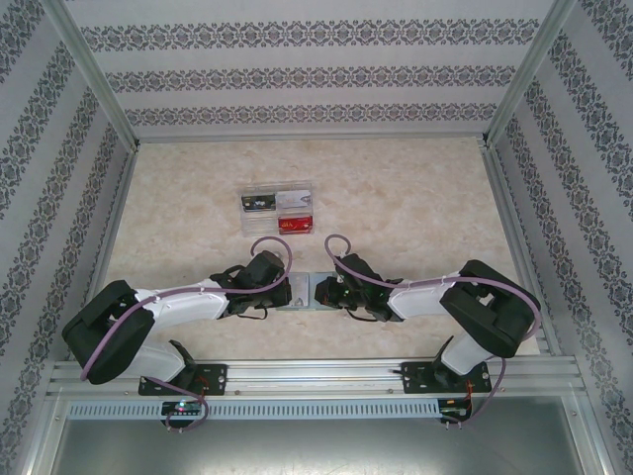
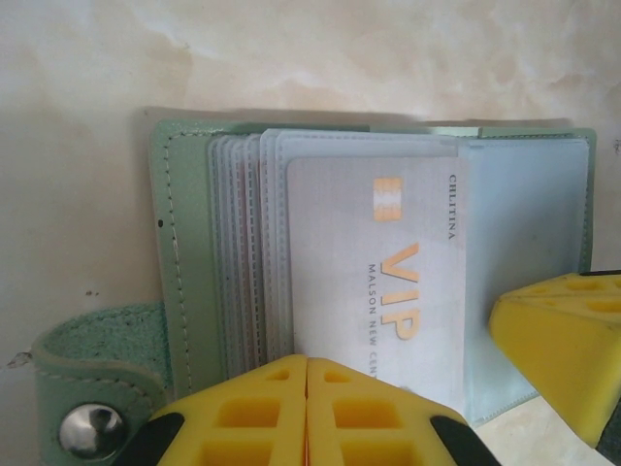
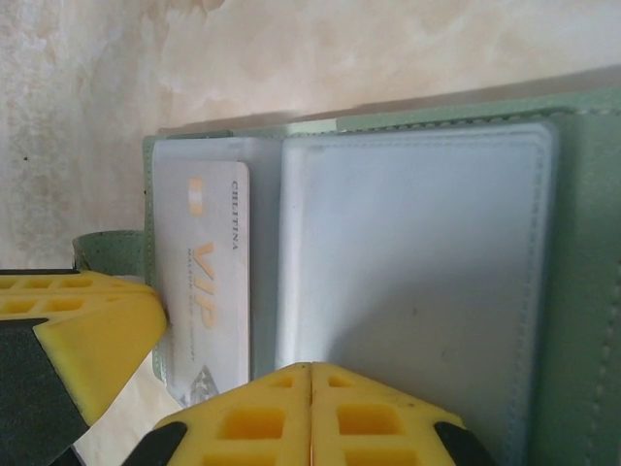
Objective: Take the credit cards out of the card holder
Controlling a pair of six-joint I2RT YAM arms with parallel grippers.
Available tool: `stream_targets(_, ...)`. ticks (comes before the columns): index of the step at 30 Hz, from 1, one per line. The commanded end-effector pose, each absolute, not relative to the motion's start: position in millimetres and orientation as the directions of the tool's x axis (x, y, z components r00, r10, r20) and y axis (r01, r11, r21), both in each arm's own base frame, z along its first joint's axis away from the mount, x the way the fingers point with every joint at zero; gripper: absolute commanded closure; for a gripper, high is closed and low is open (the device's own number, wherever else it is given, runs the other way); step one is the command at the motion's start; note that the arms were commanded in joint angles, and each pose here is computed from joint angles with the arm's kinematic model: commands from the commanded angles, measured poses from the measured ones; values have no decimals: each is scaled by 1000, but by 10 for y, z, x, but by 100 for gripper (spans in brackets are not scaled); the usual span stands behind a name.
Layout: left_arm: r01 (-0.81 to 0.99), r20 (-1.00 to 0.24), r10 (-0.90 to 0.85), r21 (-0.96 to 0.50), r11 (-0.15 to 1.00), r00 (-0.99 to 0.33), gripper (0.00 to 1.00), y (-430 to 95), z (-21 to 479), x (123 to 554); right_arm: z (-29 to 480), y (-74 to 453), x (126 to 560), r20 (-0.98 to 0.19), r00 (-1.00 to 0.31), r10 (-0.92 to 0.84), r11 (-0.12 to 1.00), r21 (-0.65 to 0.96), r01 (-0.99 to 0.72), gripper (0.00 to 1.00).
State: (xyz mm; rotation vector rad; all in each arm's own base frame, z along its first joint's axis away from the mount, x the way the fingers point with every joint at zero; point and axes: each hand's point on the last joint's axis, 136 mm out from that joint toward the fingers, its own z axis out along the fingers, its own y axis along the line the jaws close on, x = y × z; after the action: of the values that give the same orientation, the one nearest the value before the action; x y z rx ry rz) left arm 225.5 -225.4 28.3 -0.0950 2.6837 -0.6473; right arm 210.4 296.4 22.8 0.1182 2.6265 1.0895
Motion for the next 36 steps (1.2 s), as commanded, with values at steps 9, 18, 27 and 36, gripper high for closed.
stream_targets(9,10,-359,-152,-410,912,-921,87,-2095,463,2219,532,3191,2159,-314,-941,127,677,721,-150,84)
stream_targets(18,19,-345,-137,-412,911,-929,87,-2122,365,2202,453,3223,2170,-306,-945,117,687,712,-145,79)
stream_targets(27,17,-332,-129,-404,914,-934,88,-2139,270,2205,381,3221,2166,-293,-949,114,694,707,-135,78)
stream_targets(36,9,-320,-132,-403,915,-938,88,-2139,226,2192,356,3275,2159,-280,-955,103,685,716,-136,80)
